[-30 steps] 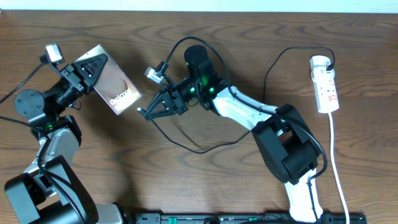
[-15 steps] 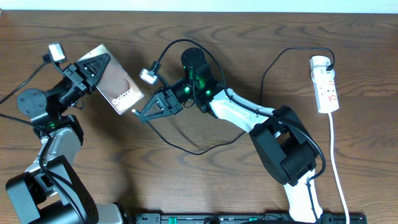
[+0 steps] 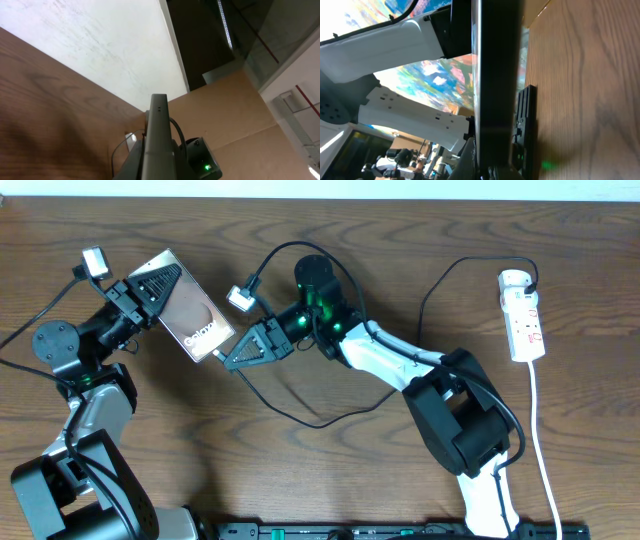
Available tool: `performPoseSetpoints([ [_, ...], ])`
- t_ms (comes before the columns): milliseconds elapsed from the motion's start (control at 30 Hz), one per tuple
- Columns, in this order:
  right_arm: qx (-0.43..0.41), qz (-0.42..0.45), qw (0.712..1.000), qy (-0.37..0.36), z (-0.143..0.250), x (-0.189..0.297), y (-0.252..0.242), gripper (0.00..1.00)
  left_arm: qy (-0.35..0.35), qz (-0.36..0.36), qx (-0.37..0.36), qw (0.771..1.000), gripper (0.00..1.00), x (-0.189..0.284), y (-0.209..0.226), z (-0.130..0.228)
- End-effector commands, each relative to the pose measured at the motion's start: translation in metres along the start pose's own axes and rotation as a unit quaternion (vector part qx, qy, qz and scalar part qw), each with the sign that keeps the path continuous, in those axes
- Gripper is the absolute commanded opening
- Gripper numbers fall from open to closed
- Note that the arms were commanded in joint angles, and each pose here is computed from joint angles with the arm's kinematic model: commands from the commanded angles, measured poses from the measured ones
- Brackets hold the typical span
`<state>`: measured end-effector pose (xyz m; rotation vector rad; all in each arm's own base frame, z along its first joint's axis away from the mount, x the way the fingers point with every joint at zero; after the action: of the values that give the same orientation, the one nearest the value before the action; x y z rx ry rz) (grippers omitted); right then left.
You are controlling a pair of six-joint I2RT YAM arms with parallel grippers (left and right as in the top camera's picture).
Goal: Plug charger to phone and switch on socket
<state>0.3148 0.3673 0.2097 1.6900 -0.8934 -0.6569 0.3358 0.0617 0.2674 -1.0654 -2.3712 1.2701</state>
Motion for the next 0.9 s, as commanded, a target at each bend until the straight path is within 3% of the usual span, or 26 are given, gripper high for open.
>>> performPoseSetpoints([
  [0, -0.001, 0.004, 1.000, -0.013, -0.004, 0.011, -0.001, 0.01, -0.006, 0.005, -0.021, 1.000, 0.07, -0.001, -0.008, -0.005],
  [867, -0.016, 0.029, 0.996, -0.077, -0.016, 0.011, -0.006, 0.01, -0.001, 0.010, -0.019, 1.000, 0.07, -0.006, -0.009, -0.002],
])
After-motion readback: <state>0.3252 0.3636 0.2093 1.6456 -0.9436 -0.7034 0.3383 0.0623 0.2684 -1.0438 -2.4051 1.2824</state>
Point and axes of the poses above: each gripper's point midway between its finger pads, its own x axis back along the fingers, its own y axis along the line the jaws close on, z = x × y, the point moved 8 cm from there along x, back along the fingers, and after that the axes turned 12 degrees about -x, right-handed, at the moved point
